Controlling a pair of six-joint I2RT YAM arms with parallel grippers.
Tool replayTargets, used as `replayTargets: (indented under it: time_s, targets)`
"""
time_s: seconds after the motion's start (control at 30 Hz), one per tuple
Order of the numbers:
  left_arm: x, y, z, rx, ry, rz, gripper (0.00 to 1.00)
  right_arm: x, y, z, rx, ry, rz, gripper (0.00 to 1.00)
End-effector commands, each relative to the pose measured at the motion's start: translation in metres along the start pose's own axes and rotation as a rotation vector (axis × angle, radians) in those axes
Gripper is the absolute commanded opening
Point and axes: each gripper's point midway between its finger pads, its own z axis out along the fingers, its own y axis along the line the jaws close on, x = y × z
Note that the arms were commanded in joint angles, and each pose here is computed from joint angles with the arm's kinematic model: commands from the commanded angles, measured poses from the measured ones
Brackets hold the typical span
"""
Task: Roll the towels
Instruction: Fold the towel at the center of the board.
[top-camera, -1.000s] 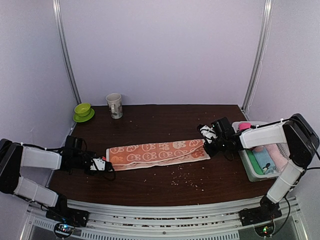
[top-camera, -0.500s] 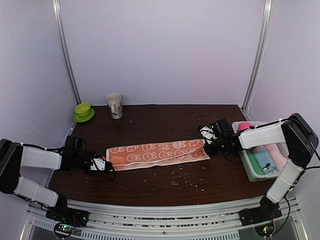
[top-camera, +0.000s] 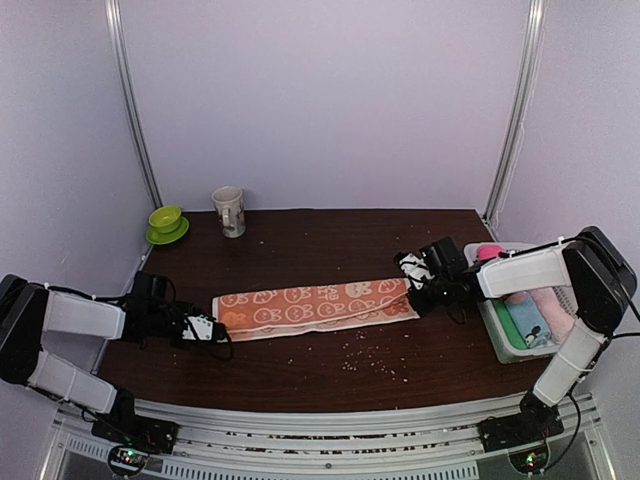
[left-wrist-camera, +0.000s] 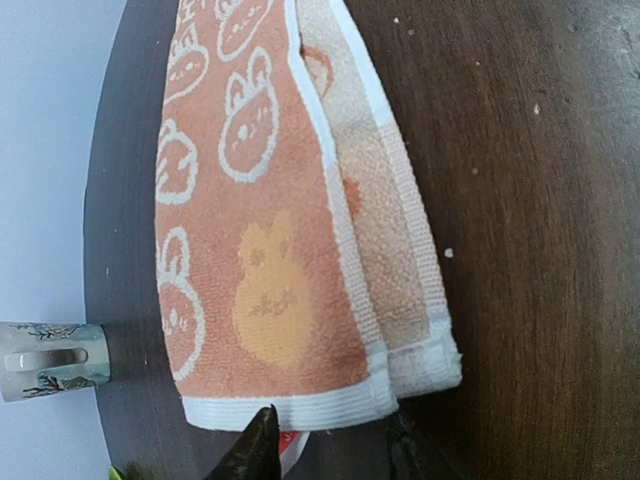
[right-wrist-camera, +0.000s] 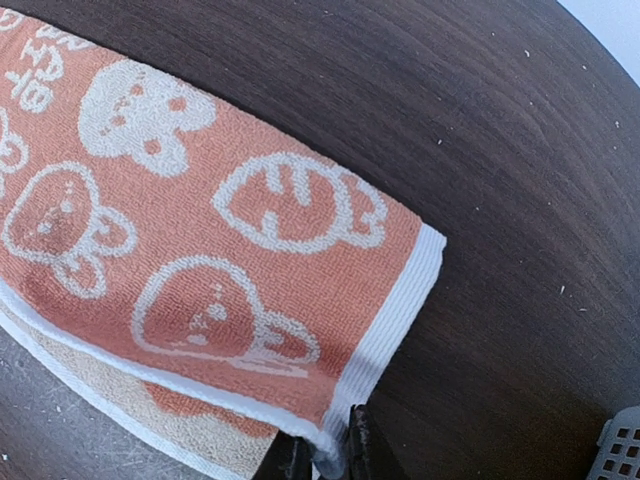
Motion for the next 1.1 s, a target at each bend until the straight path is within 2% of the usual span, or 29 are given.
replayTargets:
  time_s: [0.0,0.33,0.5,0.63,0.8,1.07]
  targets:
    - [0.002,0.004,0.003,-0.036,0.018,0.016,0.37,-0.005,0.001,0.001,0.01,0.0,0.001,0.15]
    - [-0.01,-0.003,0.003,-0.012,-0.019,0.055,0.3,-0.004,0.001,0.002,0.009,0.002,-0.002,0.15]
    - [-0.015,-0.006,0.003,0.009,-0.039,0.075,0.18,-0.004,0.001,0.002,0.007,0.005,-0.001,0.15]
    - [-0.018,-0.011,0.003,0.04,-0.053,0.081,0.0,-0.004,0.001,0.002,0.01,0.005,-0.002,0.15]
    - [-0.019,-0.009,0.003,0.043,-0.055,0.076,0.0,-0.004,-0.002,0.001,0.027,0.007,0.0,0.14]
    - [-0.03,0.018,-0.009,-0.034,-0.083,0.04,0.0,-0.007,-0.007,-0.002,0.052,0.002,0.0,0.12]
